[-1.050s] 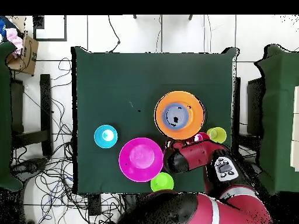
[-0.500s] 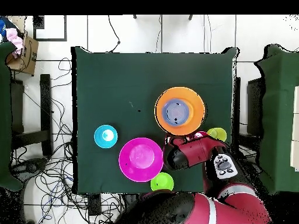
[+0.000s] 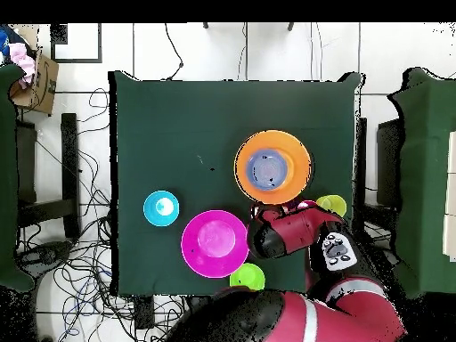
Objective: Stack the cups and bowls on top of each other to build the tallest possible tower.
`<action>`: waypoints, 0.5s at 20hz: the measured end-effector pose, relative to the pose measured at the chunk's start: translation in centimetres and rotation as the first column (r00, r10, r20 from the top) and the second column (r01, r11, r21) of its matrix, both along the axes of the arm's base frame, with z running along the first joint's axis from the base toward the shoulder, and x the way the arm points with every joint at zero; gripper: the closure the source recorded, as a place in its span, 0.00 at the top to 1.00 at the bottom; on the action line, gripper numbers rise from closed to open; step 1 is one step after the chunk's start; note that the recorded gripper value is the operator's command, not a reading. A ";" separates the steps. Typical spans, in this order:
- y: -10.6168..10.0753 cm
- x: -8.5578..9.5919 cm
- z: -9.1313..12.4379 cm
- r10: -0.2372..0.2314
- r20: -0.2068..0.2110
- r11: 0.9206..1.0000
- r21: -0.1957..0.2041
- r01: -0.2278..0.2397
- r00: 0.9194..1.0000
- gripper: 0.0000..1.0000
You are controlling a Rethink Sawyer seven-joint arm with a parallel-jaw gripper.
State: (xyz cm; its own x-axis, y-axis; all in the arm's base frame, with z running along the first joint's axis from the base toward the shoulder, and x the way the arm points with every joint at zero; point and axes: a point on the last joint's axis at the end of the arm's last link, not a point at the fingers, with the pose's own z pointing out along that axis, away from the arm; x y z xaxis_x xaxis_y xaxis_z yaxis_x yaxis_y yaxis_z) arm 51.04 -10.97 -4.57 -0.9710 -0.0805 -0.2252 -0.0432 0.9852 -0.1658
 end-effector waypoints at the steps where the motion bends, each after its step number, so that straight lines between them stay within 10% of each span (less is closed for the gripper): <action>1: 0.1 -0.2 -0.1 0.007 0.003 1.000 -0.002 -0.007 1.000 1.00; 10: 0.9 -2.5 -1.8 0.037 0.074 0.999 0.002 -0.037 0.997 1.00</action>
